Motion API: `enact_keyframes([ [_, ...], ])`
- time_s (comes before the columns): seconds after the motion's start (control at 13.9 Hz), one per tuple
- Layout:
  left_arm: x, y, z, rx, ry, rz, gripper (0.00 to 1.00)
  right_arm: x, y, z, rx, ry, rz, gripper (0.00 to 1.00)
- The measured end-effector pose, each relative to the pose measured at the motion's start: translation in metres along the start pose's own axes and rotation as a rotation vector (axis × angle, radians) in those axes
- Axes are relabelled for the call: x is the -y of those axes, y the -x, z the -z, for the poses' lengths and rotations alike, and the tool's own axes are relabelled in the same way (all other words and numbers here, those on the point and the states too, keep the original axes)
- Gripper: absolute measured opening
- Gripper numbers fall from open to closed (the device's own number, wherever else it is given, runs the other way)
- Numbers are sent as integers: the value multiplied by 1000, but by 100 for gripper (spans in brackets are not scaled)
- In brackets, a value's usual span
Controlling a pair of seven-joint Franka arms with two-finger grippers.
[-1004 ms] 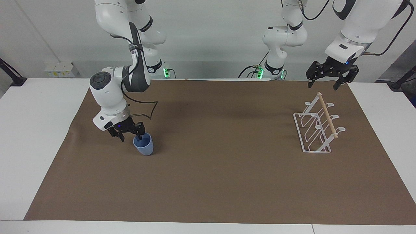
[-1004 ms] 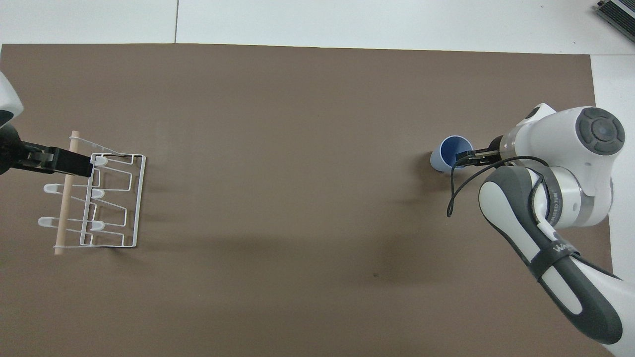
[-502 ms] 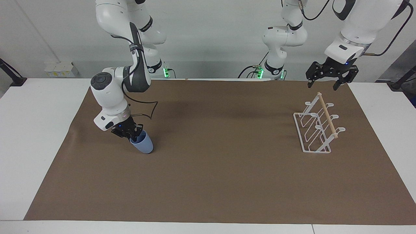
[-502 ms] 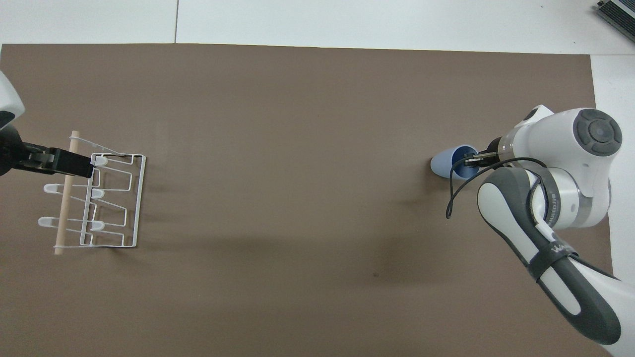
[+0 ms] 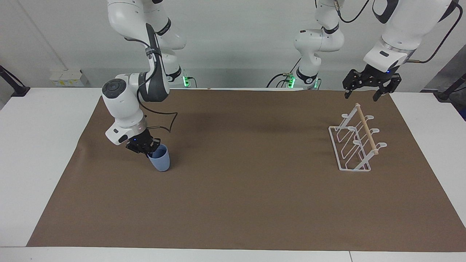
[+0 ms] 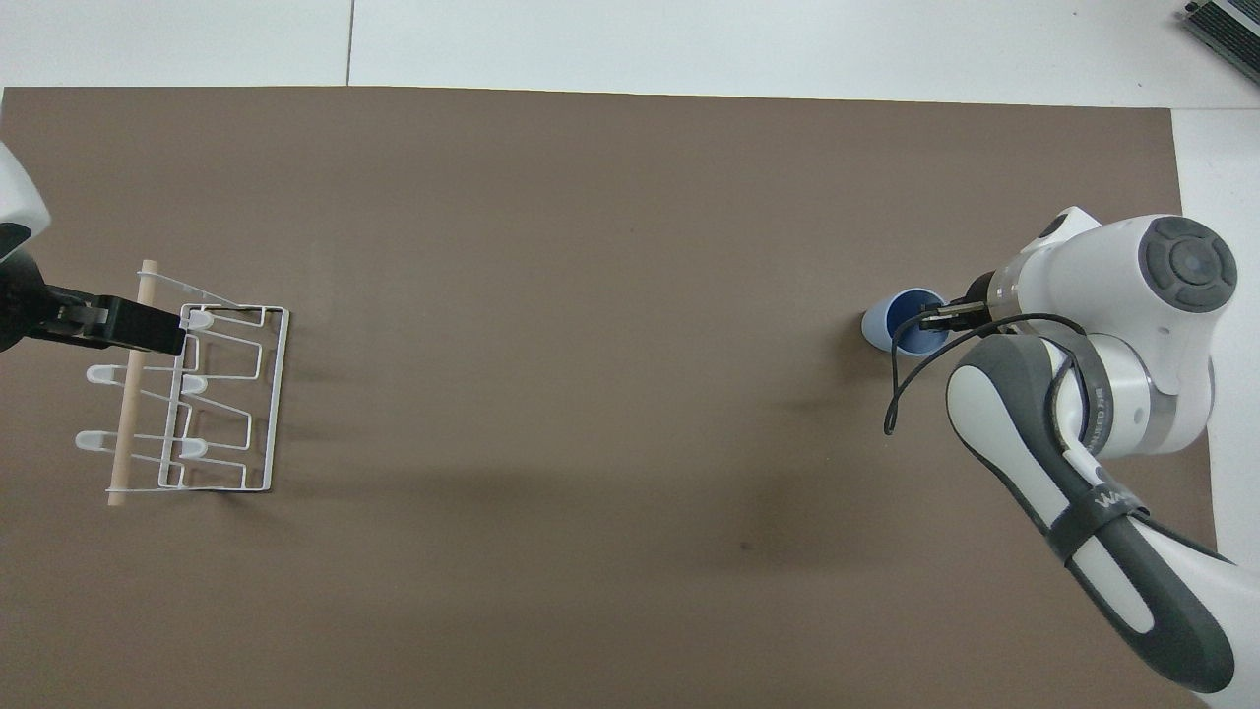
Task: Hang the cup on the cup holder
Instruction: 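Lift the blue cup with the right gripper while the left gripper rises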
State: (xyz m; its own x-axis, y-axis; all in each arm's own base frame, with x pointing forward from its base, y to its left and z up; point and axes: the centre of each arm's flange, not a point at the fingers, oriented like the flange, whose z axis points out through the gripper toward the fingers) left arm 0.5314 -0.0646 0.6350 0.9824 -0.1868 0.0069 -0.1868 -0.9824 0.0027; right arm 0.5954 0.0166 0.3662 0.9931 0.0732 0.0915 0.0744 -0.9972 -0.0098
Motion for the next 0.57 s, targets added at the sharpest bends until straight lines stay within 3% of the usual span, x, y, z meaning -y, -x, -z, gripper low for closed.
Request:
enact_keyframes([
  [0.57, 0, 1, 2, -3, 0, 0, 100, -1, -22, 64, 46, 3, -1, 6],
])
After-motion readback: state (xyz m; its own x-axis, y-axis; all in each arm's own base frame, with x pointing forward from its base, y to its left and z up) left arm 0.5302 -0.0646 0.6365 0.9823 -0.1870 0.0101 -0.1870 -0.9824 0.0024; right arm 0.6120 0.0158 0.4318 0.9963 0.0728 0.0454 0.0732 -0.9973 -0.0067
